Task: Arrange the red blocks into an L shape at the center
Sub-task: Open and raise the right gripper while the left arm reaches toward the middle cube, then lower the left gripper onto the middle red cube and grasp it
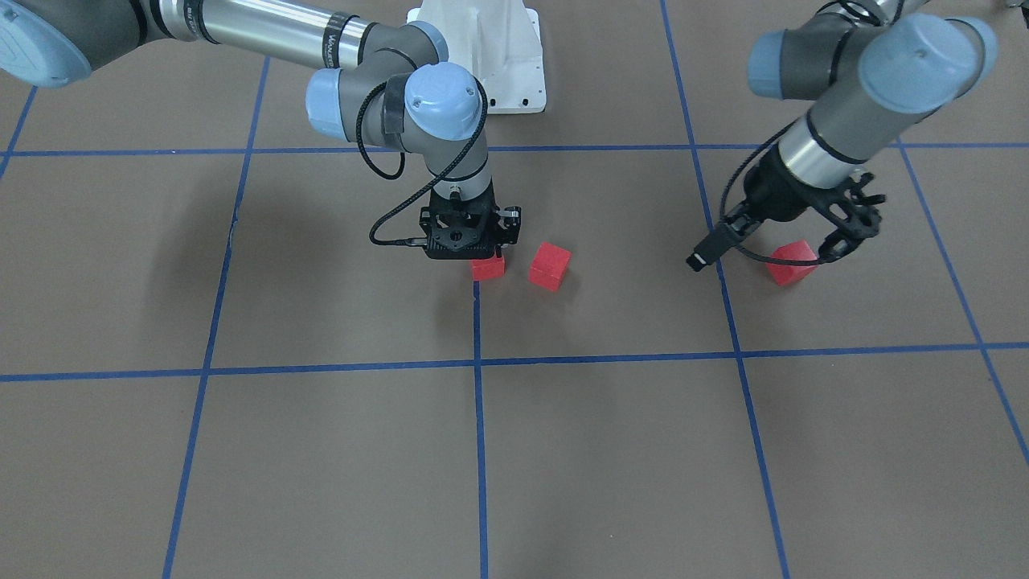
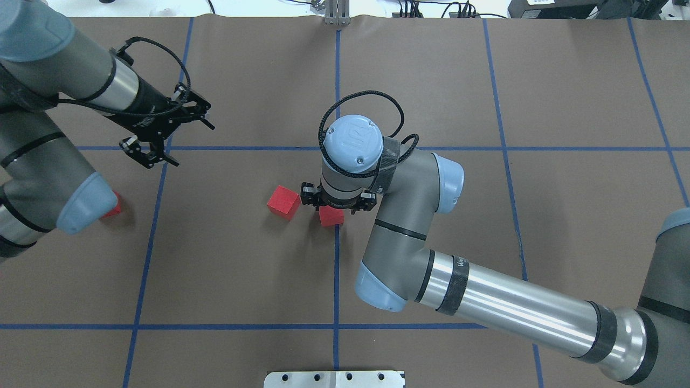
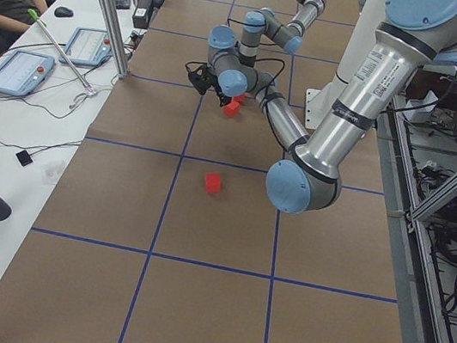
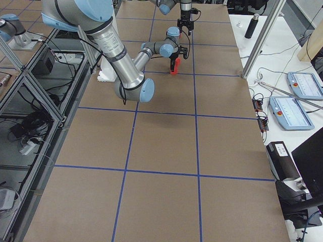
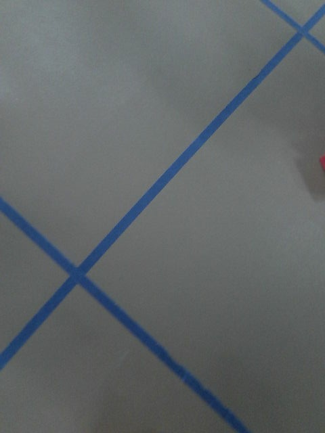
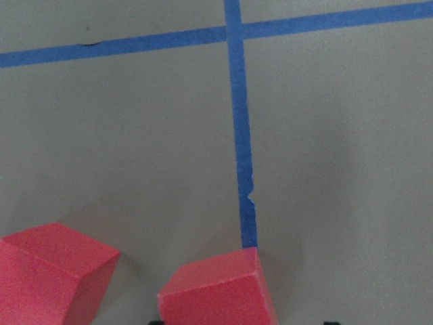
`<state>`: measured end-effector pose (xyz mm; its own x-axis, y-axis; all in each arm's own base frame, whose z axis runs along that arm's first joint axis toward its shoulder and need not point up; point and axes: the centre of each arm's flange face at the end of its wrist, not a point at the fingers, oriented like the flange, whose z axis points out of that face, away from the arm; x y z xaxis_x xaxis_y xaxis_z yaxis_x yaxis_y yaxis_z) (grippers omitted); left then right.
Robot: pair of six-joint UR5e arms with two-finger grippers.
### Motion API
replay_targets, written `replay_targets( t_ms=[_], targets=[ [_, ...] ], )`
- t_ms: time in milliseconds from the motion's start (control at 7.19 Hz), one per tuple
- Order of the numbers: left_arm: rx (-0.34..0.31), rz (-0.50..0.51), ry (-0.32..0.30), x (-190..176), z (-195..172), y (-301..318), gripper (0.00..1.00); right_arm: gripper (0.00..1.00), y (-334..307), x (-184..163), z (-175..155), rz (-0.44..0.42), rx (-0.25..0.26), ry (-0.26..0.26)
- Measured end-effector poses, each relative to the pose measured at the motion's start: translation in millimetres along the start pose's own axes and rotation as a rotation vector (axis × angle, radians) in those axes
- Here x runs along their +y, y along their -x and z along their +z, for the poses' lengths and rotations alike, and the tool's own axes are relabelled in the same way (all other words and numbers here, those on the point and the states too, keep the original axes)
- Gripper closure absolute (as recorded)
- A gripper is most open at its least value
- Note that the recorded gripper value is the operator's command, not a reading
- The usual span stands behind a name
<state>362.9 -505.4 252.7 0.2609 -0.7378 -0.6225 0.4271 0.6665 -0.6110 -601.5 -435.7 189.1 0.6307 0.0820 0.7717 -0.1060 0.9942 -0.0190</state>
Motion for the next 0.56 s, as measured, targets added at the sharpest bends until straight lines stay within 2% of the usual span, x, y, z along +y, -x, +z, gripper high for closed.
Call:
replay_targets(
  t_ms=[278, 417, 556],
  targets=[
    [-0.008, -0.022, 0.006, 36.3, 24.0, -5.8, 0.0, 0.01, -91.6, -39.8, -52.1, -0.008, -0.04, -0.017],
    [-0.035, -0.015, 0.007, 54.4, 47.9, -5.3, 0.0, 0.01, -150.5, -70.9, -77.2, -0.028, -0.046, -0.001],
    [-0.066, -0.008, 0.007, 68.2, 71.4, -4.1, 0.0, 0.01, -201.9, -94.6, -88.9, -0.051, -0.03, 0.005]
  ],
)
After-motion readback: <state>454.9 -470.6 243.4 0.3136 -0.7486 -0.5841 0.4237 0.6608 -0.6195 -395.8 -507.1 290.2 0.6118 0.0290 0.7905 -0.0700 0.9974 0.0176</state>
